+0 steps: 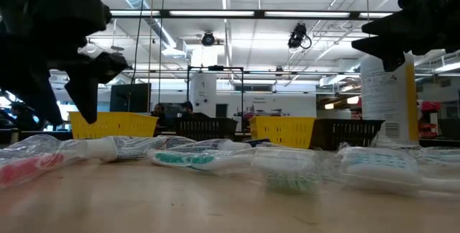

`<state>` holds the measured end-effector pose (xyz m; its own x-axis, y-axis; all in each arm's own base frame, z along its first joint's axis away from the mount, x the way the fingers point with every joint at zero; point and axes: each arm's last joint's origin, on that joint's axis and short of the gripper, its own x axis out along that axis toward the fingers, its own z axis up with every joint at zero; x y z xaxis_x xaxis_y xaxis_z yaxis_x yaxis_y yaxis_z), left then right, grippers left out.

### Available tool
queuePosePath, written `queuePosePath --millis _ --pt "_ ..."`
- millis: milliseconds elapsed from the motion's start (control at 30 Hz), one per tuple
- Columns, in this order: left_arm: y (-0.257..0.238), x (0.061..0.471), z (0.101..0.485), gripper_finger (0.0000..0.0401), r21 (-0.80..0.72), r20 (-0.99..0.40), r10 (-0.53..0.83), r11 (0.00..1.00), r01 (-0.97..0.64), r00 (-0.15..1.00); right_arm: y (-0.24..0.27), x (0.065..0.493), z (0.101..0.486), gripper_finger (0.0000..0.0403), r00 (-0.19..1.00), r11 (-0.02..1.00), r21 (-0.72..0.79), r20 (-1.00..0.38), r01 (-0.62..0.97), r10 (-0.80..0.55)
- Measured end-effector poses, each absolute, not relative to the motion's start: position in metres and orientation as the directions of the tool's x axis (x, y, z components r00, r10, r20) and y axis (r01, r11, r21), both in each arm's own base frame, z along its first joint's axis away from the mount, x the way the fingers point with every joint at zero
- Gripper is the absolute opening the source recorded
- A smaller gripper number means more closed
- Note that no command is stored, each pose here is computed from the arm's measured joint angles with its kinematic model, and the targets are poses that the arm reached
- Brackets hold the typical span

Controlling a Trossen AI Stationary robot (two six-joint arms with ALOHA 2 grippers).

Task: Pick & Place Travel size toiletries
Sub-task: Put the blue razor into the left yellow bin

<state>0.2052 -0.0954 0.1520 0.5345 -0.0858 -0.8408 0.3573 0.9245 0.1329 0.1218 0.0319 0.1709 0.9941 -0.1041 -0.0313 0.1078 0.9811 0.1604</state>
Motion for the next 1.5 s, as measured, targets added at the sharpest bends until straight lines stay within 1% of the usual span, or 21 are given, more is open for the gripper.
queuePosePath --millis 233,467,733,867,967,1033,1100,1167,1267,1333,1400,1500 --pt "-0.089 0.211 0.133 0.0174 0.182 -0.887 -0.022 0.902 0.392 0.462 0.032 0.122 0.171 0.0205 0.994 0.981 0.160 -0.032 0.108 -0.104" --pt "-0.082 0.214 0.131 0.0161 0.174 -0.893 -0.015 0.910 0.377 0.449 0.032 0.122 0.171 0.0202 0.994 0.981 0.160 -0.032 0.107 -0.104" --pt "-0.081 0.213 0.131 0.0091 0.175 -0.897 -0.009 0.911 0.373 0.441 0.032 0.122 0.171 0.0214 0.994 0.981 0.159 -0.032 0.108 -0.104" --pt "-0.081 0.213 0.131 0.0058 0.171 -0.897 -0.004 0.919 0.356 0.441 0.032 0.122 0.171 0.0214 0.994 0.983 0.151 -0.032 0.107 -0.104" --pt "-0.081 0.213 0.132 0.0042 0.169 -0.895 0.005 0.929 0.330 0.447 0.032 0.122 0.171 0.0207 0.994 0.983 0.151 -0.032 0.107 -0.104" --pt "-0.080 0.213 0.133 0.0039 0.160 -0.891 0.005 0.940 0.303 0.454 0.032 0.122 0.171 0.0202 0.994 0.983 0.151 -0.032 0.107 -0.103" --pt "-0.080 0.212 0.137 0.0043 0.157 -0.886 0.022 0.954 0.255 0.463 0.032 0.122 0.171 0.0197 0.994 0.983 0.151 -0.032 0.107 -0.103" --pt "-0.079 0.215 0.148 0.0051 0.175 -0.871 0.071 0.970 0.172 0.486 0.032 0.122 0.171 0.0192 0.994 0.983 0.151 -0.032 0.107 -0.103" --pt "-0.077 0.218 0.170 0.0054 0.230 -0.847 0.193 0.973 0.014 0.495 0.032 0.122 0.171 0.0188 0.994 0.983 0.151 -0.032 0.107 -0.103" --pt "-0.072 0.221 0.188 0.0049 0.277 -0.828 0.290 0.956 -0.101 0.480 0.032 0.122 0.171 0.0185 0.994 0.983 0.151 -0.032 0.107 -0.103" --pt "-0.066 0.224 0.208 0.0045 0.292 -0.805 0.372 0.927 -0.237 0.462 0.032 0.122 0.171 0.0183 0.994 0.983 0.151 -0.033 0.107 -0.103" --pt "-0.051 0.227 0.235 0.0045 0.249 -0.780 0.458 0.853 -0.458 0.427 0.032 0.122 0.171 0.0180 0.994 0.983 0.151 -0.033 0.107 -0.103"
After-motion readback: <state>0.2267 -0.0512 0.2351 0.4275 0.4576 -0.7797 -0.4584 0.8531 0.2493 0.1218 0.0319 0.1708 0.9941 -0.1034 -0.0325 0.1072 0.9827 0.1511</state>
